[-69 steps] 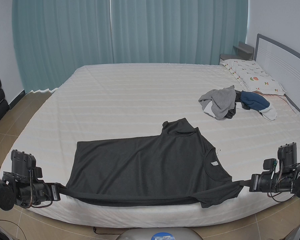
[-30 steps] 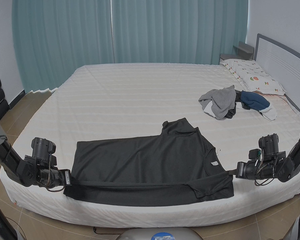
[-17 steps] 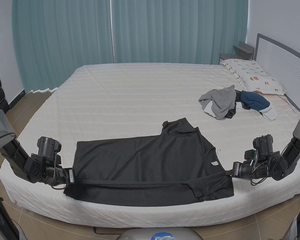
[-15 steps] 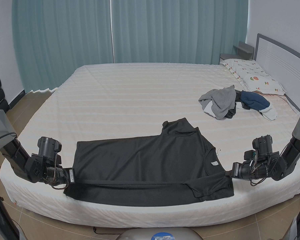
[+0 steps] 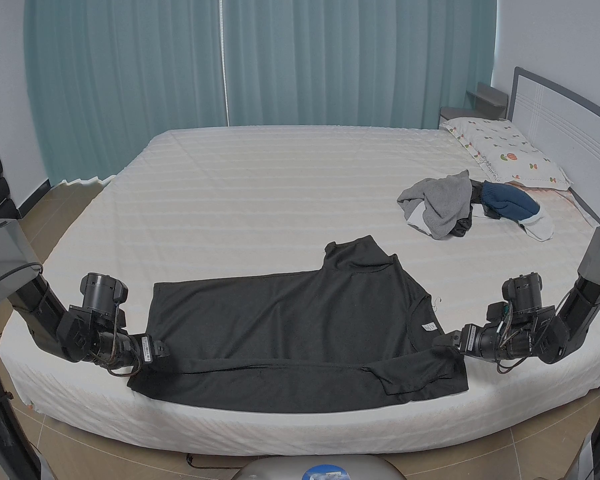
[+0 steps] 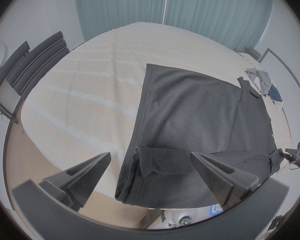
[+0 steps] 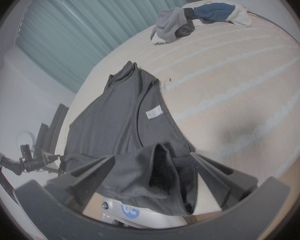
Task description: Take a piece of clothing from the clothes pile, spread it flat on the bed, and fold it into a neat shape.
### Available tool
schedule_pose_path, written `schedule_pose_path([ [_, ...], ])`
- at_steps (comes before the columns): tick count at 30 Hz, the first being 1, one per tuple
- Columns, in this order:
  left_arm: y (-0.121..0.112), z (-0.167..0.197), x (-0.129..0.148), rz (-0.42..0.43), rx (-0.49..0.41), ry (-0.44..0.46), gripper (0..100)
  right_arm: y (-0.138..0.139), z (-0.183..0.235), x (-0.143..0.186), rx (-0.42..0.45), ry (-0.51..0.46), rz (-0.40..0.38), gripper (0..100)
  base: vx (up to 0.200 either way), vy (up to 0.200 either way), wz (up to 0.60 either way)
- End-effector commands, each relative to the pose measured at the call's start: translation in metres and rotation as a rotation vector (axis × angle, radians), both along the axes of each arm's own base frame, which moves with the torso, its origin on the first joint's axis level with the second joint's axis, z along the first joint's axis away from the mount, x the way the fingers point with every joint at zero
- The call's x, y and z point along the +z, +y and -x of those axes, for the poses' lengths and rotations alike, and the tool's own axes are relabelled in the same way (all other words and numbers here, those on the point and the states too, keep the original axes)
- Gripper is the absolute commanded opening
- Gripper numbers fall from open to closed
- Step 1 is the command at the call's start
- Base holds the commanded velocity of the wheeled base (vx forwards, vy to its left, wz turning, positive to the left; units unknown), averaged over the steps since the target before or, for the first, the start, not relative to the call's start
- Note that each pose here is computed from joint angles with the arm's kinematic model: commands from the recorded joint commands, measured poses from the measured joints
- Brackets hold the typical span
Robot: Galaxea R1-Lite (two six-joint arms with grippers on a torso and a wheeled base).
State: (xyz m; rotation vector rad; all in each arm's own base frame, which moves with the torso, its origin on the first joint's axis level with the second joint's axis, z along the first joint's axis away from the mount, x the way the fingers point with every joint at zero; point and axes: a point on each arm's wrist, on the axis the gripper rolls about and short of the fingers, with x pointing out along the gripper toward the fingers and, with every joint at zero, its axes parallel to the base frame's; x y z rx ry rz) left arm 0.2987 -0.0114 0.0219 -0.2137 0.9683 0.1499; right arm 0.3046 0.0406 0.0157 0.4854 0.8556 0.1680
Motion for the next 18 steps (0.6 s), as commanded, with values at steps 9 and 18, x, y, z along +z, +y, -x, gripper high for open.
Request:
schedule_pose_path([
  [9,0.022,0.015,0.026,0.187,0.048,-0.058,100,0.023,0.036,0.025,-0.138,0.086,-0.237,100,0.0,0.0,0.0],
  [18,0.018,0.04,0.015,0.362,0.011,0.026,100,0.047,0.064,0.01,-0.092,0.117,-0.263,100,0.0,0.0,0.0],
])
